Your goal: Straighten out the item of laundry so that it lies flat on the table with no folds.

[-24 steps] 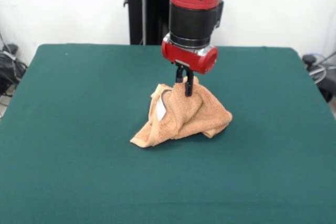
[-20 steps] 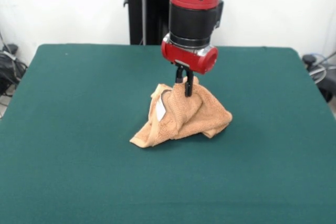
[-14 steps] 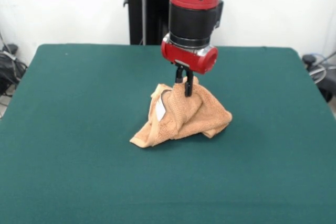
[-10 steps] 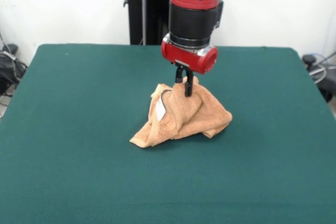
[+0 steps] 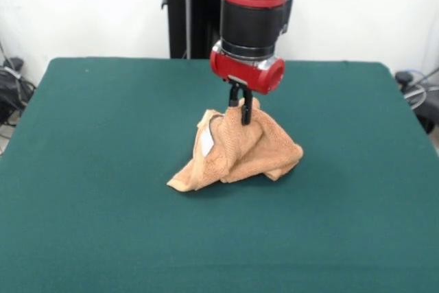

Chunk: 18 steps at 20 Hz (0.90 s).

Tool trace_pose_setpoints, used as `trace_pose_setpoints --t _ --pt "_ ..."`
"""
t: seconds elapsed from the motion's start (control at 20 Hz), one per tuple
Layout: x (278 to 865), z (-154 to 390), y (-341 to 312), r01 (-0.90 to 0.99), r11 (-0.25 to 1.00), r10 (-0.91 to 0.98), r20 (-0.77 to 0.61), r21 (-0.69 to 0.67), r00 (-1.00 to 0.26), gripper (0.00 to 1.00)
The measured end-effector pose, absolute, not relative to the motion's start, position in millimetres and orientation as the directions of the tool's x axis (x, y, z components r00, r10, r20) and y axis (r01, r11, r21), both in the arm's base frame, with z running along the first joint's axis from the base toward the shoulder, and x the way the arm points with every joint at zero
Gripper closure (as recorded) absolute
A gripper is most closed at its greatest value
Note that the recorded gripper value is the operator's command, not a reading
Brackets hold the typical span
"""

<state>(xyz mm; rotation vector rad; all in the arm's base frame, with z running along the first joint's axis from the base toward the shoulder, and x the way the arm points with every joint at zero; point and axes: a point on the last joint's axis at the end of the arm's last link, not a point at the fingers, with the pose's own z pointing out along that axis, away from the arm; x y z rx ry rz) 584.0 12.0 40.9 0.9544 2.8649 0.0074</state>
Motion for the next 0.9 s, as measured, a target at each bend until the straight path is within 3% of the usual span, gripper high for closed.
trace_pose_setpoints --t 0.9 --pt "602.2 98.1 8.5 0.592 0.802 0.596 -0.201 0.086 -0.778 1.0"
